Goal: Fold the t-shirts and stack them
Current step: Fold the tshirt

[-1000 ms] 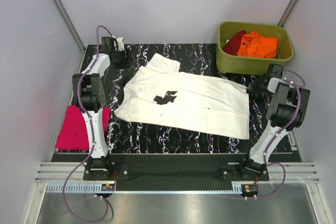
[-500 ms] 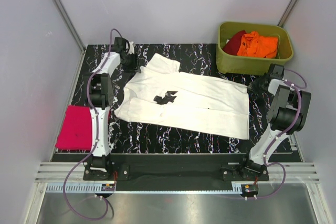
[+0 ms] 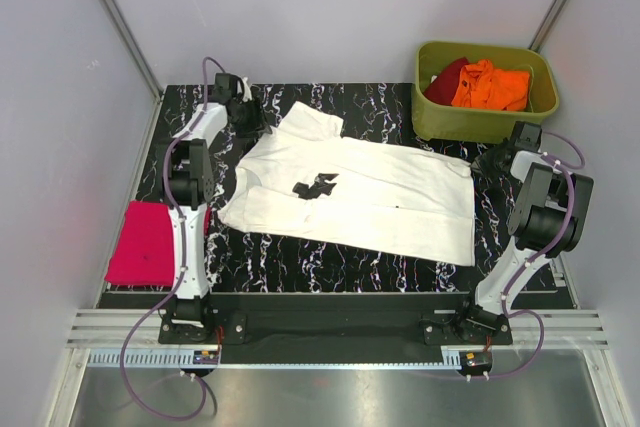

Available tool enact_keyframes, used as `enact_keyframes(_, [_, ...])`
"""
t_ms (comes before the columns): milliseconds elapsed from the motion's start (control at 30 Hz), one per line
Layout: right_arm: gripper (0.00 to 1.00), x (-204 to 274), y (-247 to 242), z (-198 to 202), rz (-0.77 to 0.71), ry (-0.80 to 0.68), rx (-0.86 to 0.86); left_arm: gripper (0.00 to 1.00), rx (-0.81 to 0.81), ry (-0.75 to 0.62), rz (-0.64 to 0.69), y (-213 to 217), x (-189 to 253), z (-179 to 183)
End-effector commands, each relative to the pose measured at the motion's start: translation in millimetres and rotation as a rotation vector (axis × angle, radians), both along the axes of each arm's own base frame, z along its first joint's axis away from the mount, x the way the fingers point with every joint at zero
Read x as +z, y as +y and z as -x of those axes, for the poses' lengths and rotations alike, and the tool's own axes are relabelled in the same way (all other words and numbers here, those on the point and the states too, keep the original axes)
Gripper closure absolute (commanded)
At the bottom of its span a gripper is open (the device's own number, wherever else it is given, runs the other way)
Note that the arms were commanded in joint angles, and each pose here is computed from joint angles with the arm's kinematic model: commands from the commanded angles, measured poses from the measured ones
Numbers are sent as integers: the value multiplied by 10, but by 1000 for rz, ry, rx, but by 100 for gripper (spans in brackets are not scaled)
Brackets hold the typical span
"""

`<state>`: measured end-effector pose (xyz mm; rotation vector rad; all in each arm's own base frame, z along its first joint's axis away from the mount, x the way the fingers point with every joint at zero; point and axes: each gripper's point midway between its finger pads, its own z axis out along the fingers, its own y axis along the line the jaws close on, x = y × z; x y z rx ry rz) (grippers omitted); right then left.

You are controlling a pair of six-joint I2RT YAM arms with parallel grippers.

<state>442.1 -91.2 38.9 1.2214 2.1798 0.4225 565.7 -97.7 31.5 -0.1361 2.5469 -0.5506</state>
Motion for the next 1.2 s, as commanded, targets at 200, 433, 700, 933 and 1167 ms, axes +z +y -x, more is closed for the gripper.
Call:
enact_keyframes(200, [99, 218, 27, -50, 6, -65, 6, 43, 83, -128, 259, -102, 229, -450])
enact_keyframes(433, [99, 238, 35, -51, -1, -72, 2, 48, 69, -77, 292, -273, 87, -327])
enact_keyframes(700, [99, 172, 65, -19, -20, -62, -10, 55, 23, -69, 335, -388, 97, -247])
enact_keyframes(933, [100, 191, 6, -51, -1, -67, -27, 86, 43, -147, 357, -344, 394, -380])
enact_keyframes(1167, [100, 344, -111, -172, 45, -83, -18, 100, 51, -258, 253, -168, 844, -402])
